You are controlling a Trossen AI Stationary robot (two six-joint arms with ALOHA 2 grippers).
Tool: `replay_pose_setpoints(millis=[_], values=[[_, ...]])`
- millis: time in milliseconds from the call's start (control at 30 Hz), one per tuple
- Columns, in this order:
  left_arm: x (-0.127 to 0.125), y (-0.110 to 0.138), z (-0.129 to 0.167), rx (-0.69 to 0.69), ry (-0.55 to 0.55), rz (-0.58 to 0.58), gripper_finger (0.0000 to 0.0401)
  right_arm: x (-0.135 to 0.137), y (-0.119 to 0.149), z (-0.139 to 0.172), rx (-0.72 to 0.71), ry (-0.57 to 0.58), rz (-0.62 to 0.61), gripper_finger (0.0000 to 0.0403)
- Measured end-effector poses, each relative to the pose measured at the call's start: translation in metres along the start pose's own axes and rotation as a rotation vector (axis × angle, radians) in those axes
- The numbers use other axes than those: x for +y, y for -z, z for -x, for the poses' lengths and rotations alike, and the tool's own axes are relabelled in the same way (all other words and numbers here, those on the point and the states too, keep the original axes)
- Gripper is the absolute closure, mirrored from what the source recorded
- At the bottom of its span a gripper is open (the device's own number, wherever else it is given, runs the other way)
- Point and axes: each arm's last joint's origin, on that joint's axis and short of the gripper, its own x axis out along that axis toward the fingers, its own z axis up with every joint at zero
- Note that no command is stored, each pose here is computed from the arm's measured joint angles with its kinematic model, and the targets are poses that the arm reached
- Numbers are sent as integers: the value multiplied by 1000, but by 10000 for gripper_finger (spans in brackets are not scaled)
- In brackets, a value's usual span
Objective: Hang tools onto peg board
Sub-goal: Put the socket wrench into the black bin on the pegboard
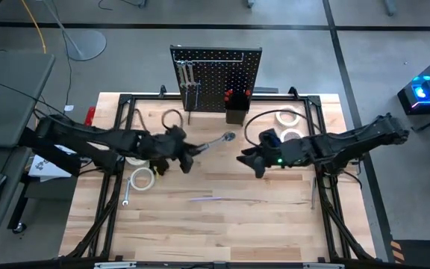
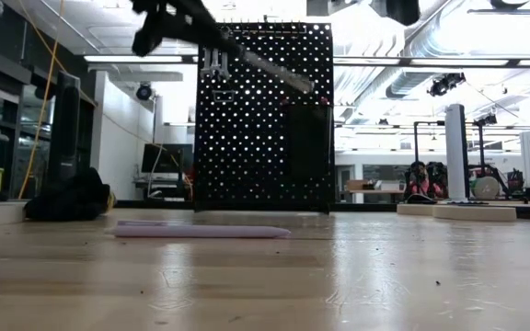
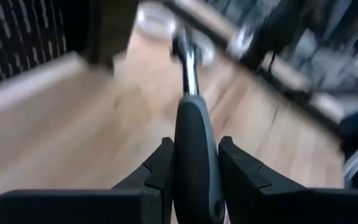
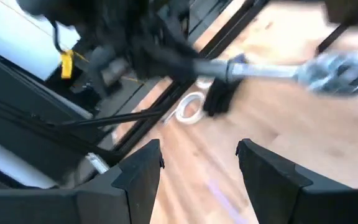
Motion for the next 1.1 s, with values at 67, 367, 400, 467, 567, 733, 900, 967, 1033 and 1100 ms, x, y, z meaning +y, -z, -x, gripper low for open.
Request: replay_pose_setpoints(millis=[67, 367, 400, 467, 567, 733, 900, 967, 1033, 1100], values=[[-1, -10, 10, -94, 22, 19, 318, 3, 5, -8, 14, -17, -26, 197], [-12, -47, 40, -434, 177, 70, 332, 16, -7, -39, -170, -186, -88, 197], [-12, -47, 40, -430, 175, 67, 332, 16, -8, -40, -174, -190, -81, 197], [-10, -44, 39, -402, 156, 60, 332, 15, -8, -40, -169, -185, -63, 197], [-9, -36, 35, -329, 131, 38, 333, 15, -6, -40, -158, -180, -43, 197], [-11, -33, 31, -312, 131, 42, 335, 15, -5, -40, -156, -177, -44, 197], [-11, -34, 31, -316, 131, 44, 336, 14, -5, -40, -151, -172, -40, 197], [-12, -36, 32, -331, 149, 56, 336, 14, -4, -40, -139, -176, -23, 197], [-14, -39, 33, -358, 185, 75, 336, 15, -4, -40, -120, -196, 29, 197], [-17, -44, 36, -389, 243, 98, 336, 16, -3, -40, -95, -227, 115, 197]])
